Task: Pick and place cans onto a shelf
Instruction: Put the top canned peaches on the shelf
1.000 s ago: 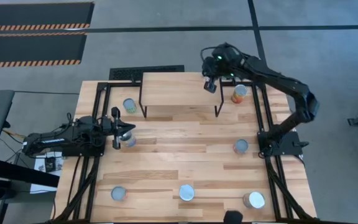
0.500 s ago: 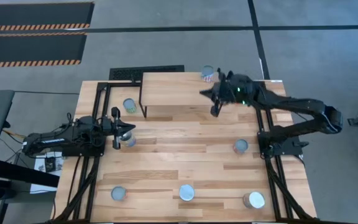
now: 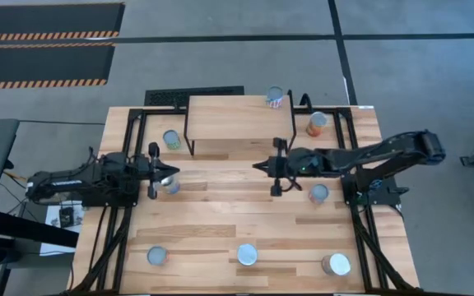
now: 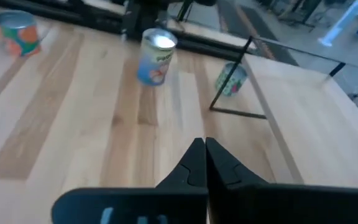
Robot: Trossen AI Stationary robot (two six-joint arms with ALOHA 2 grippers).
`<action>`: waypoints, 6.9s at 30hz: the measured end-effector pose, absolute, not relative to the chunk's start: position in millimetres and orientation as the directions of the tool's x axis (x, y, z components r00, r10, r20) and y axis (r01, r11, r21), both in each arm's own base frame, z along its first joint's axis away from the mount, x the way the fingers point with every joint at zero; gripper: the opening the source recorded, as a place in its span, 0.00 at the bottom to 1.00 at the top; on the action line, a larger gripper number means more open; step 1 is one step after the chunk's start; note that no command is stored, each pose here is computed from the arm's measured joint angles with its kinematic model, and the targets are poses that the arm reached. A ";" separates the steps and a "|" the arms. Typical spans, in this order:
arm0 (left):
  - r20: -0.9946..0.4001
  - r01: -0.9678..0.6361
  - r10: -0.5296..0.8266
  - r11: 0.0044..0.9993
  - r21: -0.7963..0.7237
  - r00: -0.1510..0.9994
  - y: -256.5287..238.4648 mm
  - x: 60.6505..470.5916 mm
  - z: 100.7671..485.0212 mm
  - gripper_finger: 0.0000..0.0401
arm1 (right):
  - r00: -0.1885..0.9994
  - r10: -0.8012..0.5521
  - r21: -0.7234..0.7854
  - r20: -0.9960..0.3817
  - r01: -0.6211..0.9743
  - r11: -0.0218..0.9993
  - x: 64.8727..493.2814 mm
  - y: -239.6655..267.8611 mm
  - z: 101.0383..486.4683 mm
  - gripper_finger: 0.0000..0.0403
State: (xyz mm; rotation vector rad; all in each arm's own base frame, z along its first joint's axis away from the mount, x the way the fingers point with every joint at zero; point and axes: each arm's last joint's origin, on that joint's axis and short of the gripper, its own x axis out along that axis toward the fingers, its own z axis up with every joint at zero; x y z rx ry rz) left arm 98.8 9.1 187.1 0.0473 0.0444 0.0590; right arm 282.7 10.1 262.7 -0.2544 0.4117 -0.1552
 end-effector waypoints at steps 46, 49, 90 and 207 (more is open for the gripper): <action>-0.907 -0.313 0.368 0.903 0.296 0.205 -46.1 172.1 207.6 0.19 | 0.906 -0.254 -0.326 -0.337 0.141 0.935 273.6 58.5 192.0 0.02; -0.904 -0.240 0.366 0.919 0.314 0.220 -46.6 173.8 207.4 0.06 | 0.906 -0.254 -0.327 -0.338 0.141 0.935 273.6 58.5 192.0 0.02; -0.815 0.385 0.118 0.837 0.389 0.568 34.6 359.1 210.9 0.00 | 0.917 -0.215 -0.340 -0.337 0.094 0.936 265.9 84.0 191.4 0.03; -0.059 -0.217 0.236 0.949 0.227 0.970 9.3 141.4 210.9 0.00 | 0.326 -0.199 -0.298 -0.924 -0.291 0.909 381.0 1.5 245.8 0.39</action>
